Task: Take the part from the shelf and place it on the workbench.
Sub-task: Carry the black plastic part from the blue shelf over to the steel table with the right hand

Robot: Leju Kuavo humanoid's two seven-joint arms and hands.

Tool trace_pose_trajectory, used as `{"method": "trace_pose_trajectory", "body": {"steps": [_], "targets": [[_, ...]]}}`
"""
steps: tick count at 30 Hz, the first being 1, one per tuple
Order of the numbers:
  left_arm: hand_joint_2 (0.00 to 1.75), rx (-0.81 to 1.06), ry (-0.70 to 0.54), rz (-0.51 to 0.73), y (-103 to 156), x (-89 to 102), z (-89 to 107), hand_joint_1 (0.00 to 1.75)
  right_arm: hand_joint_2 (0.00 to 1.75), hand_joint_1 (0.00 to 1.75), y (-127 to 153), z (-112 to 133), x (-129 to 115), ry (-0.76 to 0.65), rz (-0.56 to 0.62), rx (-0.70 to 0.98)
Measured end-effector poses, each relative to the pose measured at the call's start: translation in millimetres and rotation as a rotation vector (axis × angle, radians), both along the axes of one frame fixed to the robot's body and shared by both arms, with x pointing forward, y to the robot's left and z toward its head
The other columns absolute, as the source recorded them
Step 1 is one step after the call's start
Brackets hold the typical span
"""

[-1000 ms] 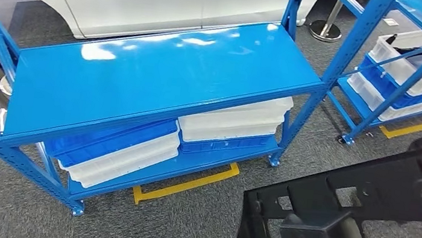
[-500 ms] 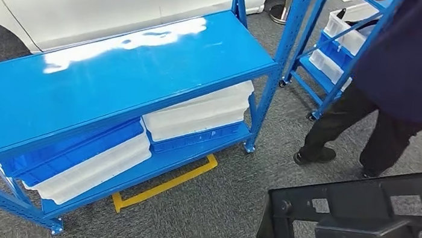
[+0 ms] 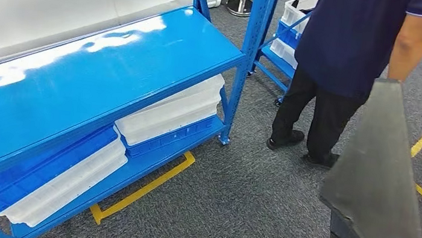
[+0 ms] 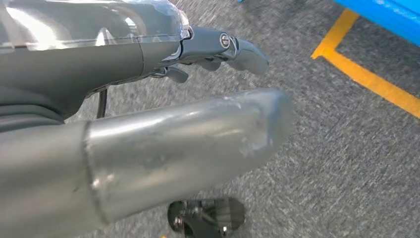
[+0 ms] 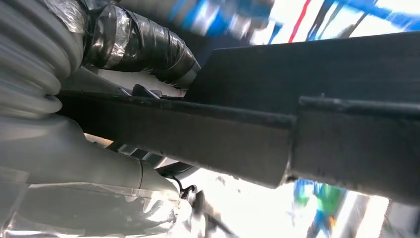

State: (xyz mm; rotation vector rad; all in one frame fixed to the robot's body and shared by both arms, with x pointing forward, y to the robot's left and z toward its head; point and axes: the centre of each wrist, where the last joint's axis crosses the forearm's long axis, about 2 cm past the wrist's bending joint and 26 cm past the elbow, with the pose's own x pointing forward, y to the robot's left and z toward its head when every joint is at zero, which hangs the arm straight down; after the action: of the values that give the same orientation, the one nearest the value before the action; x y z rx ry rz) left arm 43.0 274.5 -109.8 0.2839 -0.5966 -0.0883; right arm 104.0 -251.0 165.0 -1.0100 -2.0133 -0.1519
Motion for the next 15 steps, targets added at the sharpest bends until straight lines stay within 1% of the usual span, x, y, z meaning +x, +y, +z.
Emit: {"method": "trace_pose_trajectory", "body": {"steps": [3, 7, 12, 15], "targets": [[0.0, 0.001, 0.008, 0.001, 0.0, -0.7, -0.1, 0.0, 1.75, 1.75, 0.5, 2.8, -4.7, 0.016, -0.065, -0.105], [0.0, -0.002, 0.008, 0.0, -2.4, 0.3, 0.1, 0.0, 1.75, 1.75, 0.7, 8.1, -7.1, 0.035, -0.09, -0.171], [0.0, -0.001, 0.003, -0.008, -3.1, 3.9, 0.6, 0.0, 1.75, 1.75, -2.2, 22.3, -6.5, 0.064, -0.153, -0.27], [0.0, -0.001, 0.007, -0.01, -2.6, 2.7, 0.4, 0.0, 1.75, 1.75, -3.5, 31.1, -4.0, 0.074, -0.197, -0.334]]}}
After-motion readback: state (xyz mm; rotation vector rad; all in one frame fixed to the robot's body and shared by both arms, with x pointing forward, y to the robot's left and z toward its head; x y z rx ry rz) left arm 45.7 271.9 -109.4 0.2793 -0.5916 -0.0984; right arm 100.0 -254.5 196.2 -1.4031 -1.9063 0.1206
